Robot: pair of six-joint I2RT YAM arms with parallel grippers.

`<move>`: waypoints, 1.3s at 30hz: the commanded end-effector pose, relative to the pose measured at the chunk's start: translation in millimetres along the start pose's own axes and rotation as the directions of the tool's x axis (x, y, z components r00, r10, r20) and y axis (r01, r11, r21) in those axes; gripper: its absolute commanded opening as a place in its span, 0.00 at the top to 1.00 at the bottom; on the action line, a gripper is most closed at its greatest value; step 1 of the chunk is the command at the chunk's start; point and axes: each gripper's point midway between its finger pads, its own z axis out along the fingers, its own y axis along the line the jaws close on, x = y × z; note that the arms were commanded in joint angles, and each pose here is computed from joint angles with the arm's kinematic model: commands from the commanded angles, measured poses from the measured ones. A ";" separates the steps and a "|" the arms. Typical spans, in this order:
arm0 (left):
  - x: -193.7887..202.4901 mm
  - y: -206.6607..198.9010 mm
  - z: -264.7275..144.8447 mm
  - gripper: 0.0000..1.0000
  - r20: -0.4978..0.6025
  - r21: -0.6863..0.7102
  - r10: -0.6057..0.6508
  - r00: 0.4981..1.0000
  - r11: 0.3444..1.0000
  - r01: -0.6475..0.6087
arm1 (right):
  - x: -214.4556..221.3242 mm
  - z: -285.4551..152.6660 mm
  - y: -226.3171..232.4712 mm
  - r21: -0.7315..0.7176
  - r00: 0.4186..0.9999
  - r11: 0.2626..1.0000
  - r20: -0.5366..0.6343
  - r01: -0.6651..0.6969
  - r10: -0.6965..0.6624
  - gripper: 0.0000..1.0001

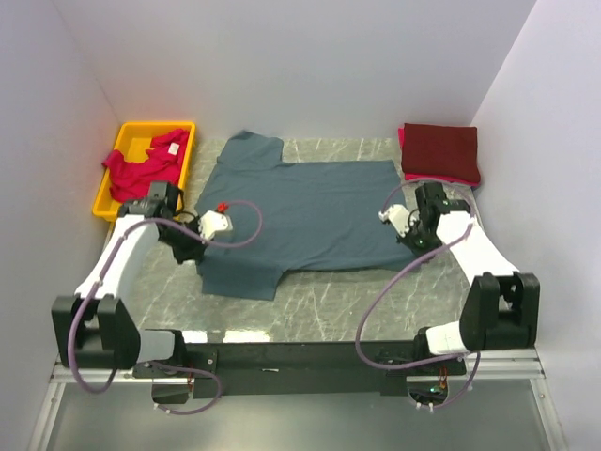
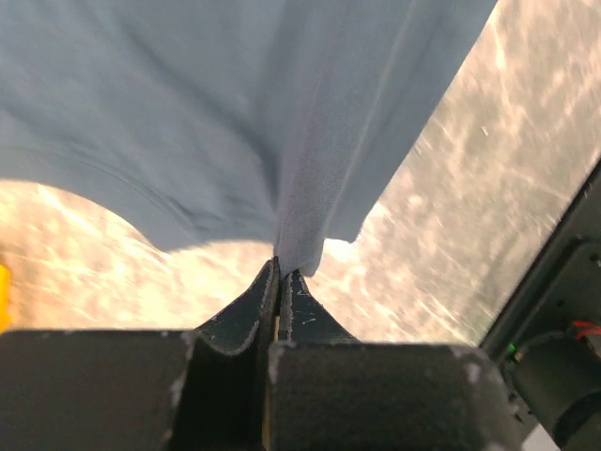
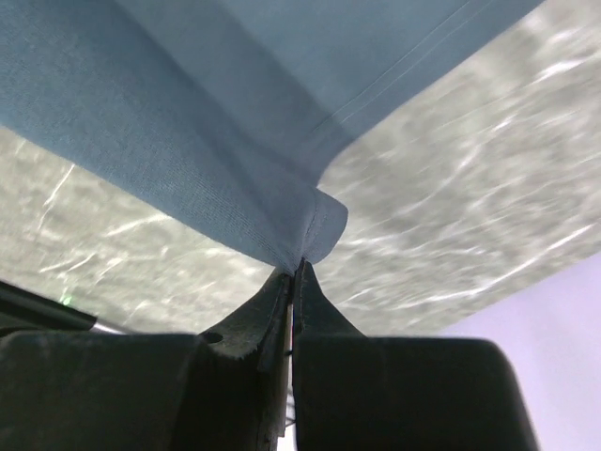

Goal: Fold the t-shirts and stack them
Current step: Fold the tshirt

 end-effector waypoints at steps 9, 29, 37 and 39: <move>-38.5 61.7 7.5 0.99 0.063 0.019 -0.062 0.996 0.998 0.061 | -40.1 0.5 -49.5 -0.004 1.000 1.000 -0.005 0.008 -0.008 1.00; -38.2 115.0 37.5 0.99 0.029 0.019 -0.118 0.993 0.993 0.117 | -71.8 28.8 -91.8 -0.018 0.999 1.000 -0.043 0.012 -0.013 1.00; -39.8 128.0 44.4 0.99 0.027 0.021 -0.128 0.991 0.992 0.128 | -75.1 41.0 -98.7 -0.020 0.998 1.000 -0.062 0.014 -0.015 1.00; -39.0 130.6 46.7 0.99 0.025 0.018 -0.126 0.992 0.992 0.126 | -77.2 42.1 -102.4 -0.015 0.998 1.000 -0.060 0.014 -0.015 1.00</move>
